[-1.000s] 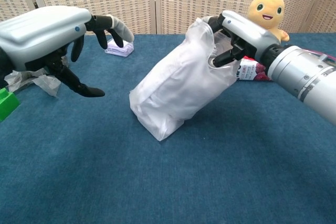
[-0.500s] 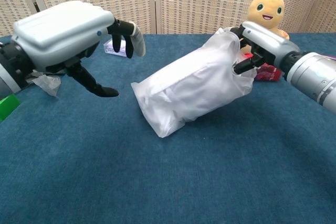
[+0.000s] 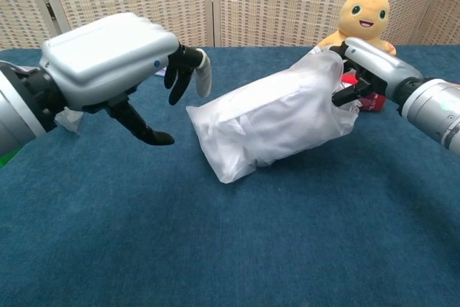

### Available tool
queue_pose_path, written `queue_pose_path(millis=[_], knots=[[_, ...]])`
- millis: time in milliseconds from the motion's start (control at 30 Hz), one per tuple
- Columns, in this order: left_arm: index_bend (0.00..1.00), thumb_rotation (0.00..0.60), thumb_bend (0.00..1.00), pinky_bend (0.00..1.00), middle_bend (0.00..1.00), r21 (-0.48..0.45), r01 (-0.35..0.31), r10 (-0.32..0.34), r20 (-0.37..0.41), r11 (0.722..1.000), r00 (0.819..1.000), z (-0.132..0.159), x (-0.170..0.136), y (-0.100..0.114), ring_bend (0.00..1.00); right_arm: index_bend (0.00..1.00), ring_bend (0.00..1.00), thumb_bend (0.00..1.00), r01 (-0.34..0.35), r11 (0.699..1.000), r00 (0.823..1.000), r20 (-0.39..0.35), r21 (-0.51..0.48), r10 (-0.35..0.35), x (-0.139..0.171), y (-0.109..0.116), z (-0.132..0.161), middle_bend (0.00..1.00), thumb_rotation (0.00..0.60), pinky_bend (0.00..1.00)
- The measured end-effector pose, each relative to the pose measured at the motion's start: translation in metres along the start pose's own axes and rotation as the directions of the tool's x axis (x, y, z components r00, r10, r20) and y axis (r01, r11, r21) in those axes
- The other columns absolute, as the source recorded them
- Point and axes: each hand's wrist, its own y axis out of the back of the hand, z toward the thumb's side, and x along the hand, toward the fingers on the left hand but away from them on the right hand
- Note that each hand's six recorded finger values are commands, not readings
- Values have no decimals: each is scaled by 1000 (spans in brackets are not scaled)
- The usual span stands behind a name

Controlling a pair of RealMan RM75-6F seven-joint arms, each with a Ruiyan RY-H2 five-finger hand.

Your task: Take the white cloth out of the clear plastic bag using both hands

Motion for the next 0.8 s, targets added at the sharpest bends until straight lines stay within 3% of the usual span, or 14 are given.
queue_pose_path(millis=[233, 800], knots=[[382, 600, 0, 831, 855, -3, 10, -10, 43, 1000, 999, 17, 12, -5, 685, 776, 76, 524, 9, 1000, 1000, 19, -7, -9, 0, 3, -4, 210, 600, 311], [371, 600, 0, 856, 910, -3, 67, -67, 84, 998, 994, 42, 31, -26, 724, 777, 76, 525, 20, 999, 999, 37, -32, -18, 2, 4, -11, 210, 600, 311]])
